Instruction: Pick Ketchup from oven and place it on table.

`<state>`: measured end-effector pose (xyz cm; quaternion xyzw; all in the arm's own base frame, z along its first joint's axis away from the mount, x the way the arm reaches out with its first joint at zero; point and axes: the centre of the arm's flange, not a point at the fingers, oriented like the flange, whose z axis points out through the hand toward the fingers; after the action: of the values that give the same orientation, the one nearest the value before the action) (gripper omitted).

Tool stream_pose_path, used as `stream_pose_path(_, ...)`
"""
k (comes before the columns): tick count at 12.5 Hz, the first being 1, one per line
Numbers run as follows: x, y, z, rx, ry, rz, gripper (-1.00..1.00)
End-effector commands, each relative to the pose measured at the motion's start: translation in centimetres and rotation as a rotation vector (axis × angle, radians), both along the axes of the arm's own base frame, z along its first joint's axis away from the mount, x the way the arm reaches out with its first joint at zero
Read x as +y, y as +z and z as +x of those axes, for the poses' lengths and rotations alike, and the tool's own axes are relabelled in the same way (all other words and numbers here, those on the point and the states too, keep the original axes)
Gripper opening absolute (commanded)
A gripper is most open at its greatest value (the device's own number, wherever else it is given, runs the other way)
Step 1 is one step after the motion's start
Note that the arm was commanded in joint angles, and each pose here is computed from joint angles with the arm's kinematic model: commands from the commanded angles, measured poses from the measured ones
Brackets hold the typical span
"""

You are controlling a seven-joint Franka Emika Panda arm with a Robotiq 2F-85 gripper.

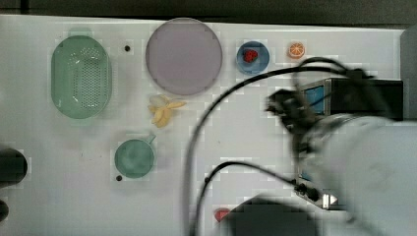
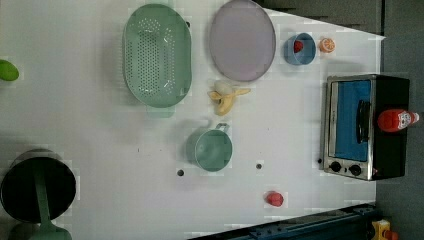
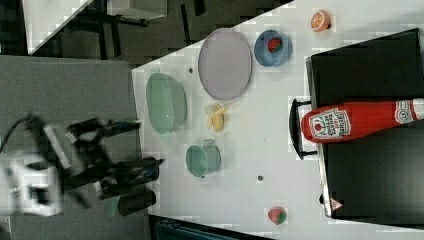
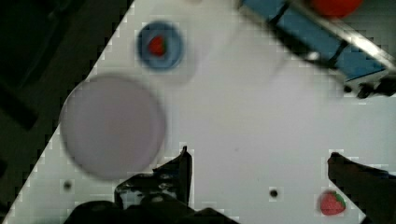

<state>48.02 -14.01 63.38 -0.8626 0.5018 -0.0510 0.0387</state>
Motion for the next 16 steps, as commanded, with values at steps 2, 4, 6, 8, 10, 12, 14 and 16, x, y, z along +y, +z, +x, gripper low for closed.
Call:
stream_pose_path(2,-12.0,-5.4,-0.6,0.004,-0.248,-0.007,1.00)
stream_pose_path(4,-15.5,-7.4,-0.3,-0.012,-0.312,-0.033,1.00)
stream_pose_path(6,-18.0,-9.9,0.3,0.014,-0.355,-0.055,1.00)
stream_pose_path(8,-20.0,-12.3,1.4,0.049,-0.396,-0.065,1.00)
stream_pose_path(10,-21.5,-14.6,2.5,0.063,-0.445,-0.031,1.00)
stream_pose_path(12,-22.8,-17.4,3.2,0.083,-0.491,0.007,1.00)
stream_pose_path(14,-23.9,-20.2,3.6,0.095,-0.523,0.018,1.00)
stream_pose_path(16,-24.9,-22.0,3.8,0.092,-0.536,-0.009,1.00)
